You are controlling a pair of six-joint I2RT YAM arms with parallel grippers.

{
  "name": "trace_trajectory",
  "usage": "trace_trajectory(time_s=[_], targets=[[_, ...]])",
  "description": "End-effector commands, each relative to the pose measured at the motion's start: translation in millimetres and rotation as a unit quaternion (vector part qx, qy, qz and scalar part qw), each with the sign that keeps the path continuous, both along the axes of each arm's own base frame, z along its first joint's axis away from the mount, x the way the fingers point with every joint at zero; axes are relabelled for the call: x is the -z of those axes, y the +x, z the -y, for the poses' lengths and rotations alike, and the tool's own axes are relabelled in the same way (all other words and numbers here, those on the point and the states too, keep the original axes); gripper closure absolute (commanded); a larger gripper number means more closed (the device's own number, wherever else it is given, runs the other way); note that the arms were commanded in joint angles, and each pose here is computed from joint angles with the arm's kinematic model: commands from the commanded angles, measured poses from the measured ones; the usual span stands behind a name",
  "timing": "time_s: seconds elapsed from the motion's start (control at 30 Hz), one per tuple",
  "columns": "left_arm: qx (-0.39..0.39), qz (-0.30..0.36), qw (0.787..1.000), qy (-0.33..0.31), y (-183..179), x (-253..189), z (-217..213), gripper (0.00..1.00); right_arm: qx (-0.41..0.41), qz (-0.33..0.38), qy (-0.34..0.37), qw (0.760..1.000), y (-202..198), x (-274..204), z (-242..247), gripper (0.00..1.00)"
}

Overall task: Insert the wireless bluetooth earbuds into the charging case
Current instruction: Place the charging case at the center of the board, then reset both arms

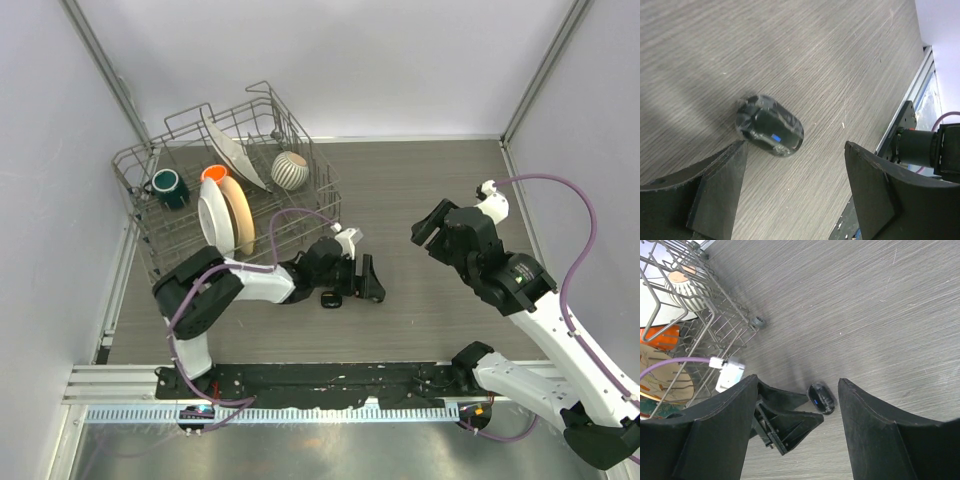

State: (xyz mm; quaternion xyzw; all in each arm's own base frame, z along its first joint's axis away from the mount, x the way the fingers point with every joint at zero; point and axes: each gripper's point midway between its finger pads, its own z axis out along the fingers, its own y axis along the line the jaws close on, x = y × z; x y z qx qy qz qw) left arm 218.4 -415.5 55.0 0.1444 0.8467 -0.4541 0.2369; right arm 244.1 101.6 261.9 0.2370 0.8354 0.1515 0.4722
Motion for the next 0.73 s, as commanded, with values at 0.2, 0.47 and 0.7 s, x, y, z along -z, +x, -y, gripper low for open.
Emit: trace_trajectory(time_s=[0.2, 0.47, 0.7], targets=[[-0.018, 0.114, 0.993, 0.027, 7.7, -74.0, -30.9, 0.0, 0.02, 0.014, -0.016, 1.0, 7.8, -2.1, 9.5, 0.27], [-0.088, 0.257, 0.962, 0.02, 24.4, -188.7, -63.3, 0.0, 0.016, -0.002, -0.057, 0.998, 12.0, 20.0, 18.9, 0.24], [-0.186, 0.303, 0.93, 0.095, 40.6, -231.2, -124.5, 0.0, 0.033, -0.001, -0.109, 0.993, 27.6, 27.8, 30.6, 0.22]])
